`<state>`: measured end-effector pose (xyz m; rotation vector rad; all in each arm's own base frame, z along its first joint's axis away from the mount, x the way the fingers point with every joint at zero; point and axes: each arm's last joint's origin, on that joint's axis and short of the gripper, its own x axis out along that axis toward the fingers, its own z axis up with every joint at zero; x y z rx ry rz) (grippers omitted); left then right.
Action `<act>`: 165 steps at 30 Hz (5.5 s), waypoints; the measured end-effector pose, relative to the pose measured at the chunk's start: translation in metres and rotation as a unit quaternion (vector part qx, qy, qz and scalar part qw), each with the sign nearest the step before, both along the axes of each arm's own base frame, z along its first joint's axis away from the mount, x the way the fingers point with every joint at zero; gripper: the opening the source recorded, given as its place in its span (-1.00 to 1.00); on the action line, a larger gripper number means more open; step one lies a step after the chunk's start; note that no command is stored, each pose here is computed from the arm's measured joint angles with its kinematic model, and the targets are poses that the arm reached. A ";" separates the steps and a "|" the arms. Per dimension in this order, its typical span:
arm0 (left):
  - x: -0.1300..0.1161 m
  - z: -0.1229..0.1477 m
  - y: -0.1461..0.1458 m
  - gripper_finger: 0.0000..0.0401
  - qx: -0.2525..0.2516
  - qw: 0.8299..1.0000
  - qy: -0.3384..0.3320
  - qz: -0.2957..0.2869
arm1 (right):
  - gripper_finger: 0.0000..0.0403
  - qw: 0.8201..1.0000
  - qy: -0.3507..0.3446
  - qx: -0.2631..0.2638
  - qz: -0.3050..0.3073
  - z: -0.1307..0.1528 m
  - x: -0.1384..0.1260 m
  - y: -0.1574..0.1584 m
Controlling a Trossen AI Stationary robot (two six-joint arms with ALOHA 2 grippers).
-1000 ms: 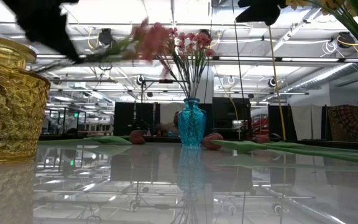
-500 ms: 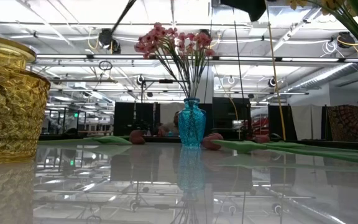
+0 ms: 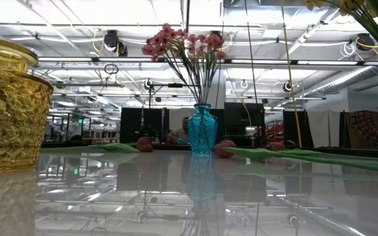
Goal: Sort flowers into vase by color
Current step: Put the top pink flowers into the blue vase, then put the top left dark red tulip into the yellow vase
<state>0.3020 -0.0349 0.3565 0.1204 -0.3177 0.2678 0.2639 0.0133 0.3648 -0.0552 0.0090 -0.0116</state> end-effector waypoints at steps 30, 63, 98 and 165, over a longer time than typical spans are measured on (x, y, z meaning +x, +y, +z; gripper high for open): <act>0.027 -0.035 0.000 -0.94 0.044 0.995 0.079 -0.047 | 0.11 0.996 -0.060 -0.047 0.052 0.020 0.014 -0.001; 0.008 -0.052 -0.034 0.25 -0.015 0.976 0.198 0.088 | -0.98 0.994 -0.023 -0.089 -0.051 0.043 -0.049 -0.037; 0.006 -0.067 -0.033 0.25 -0.034 0.961 0.259 0.090 | -0.98 0.991 0.008 -0.102 -0.084 -0.016 -0.011 -0.120; -0.044 -0.137 0.039 0.25 -0.147 0.775 0.524 0.321 | 0.50 0.981 0.105 0.054 -0.151 0.005 -0.151 -0.060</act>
